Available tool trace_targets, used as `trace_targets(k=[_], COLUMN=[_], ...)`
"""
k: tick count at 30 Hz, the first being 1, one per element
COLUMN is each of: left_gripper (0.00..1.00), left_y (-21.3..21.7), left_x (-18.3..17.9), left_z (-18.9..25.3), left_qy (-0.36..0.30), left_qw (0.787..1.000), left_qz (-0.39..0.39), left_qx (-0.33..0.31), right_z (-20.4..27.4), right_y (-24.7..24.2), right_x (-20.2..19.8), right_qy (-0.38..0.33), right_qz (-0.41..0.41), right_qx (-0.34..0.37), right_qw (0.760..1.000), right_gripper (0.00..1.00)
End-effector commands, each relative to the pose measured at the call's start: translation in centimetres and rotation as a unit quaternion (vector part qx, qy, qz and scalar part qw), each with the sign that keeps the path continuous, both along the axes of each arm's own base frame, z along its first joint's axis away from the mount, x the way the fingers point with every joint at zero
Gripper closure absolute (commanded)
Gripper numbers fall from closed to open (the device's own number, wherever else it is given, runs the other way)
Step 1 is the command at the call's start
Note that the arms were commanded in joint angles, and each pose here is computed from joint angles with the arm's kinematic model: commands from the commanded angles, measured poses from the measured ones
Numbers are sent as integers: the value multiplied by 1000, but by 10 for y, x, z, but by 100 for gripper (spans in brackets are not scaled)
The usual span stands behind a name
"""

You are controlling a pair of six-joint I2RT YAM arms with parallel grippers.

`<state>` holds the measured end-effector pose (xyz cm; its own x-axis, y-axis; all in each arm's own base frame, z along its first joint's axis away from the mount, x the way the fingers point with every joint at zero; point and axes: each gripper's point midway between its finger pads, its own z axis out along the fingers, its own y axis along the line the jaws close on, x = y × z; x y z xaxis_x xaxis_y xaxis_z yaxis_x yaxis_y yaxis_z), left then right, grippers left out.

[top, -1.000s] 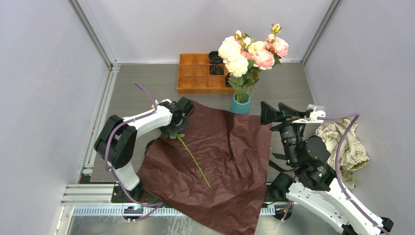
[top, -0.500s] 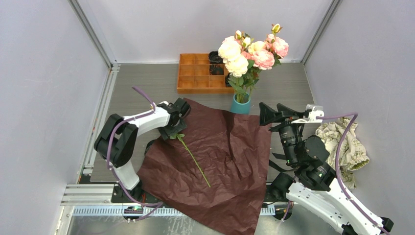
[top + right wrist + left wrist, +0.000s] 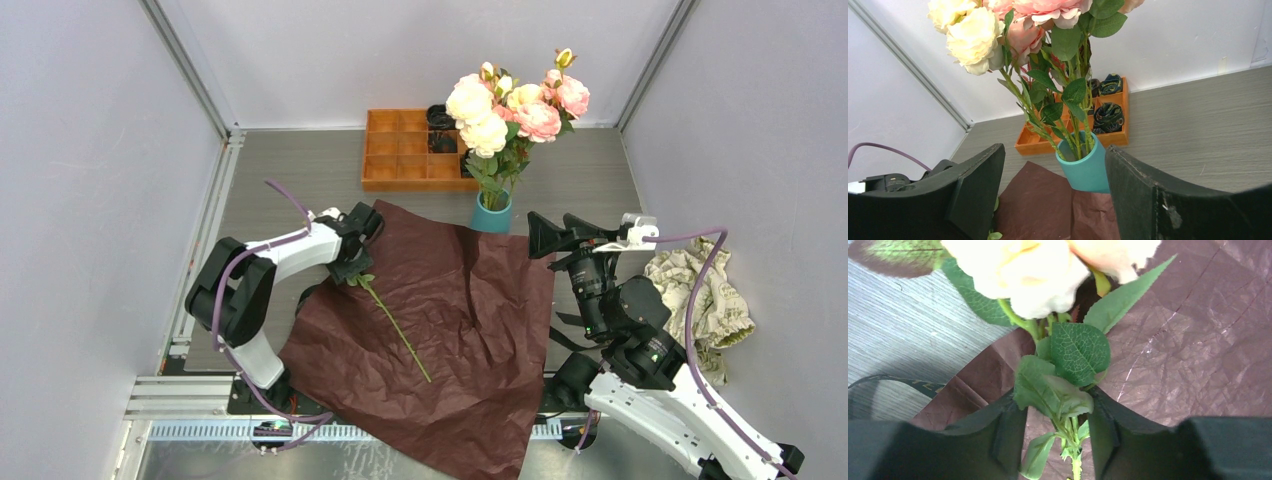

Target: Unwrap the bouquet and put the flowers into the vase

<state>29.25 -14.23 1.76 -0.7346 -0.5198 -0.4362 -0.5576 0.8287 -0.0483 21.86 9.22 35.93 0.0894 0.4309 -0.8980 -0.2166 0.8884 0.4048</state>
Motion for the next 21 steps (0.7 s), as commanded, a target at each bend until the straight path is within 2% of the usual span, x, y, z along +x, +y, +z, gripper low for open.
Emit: trace_targets(k=[1, 10, 15, 21], left_gripper=[58, 99, 100, 100], left_y=[-5, -4, -13, -21], left_x=[3, 7, 23, 45], left_z=[-13, 4, 39, 116], left_qy=[-6, -29, -98, -212], left_qw=[1000, 999, 993, 971], left_qz=[9, 1, -29, -70], left_qx=[-24, -28, -58, -85], right_z=[14, 14, 16, 18], right_y=[-1, -2, -1, -4], right_x=[-3, -4, -5, -8], right_qy=[-17, -16, -16, -15], right_qz=[4, 5, 9, 9], right_qx=[24, 32, 37, 37], right_qw=[1000, 999, 999, 999], right_gripper=[22, 22, 22, 22])
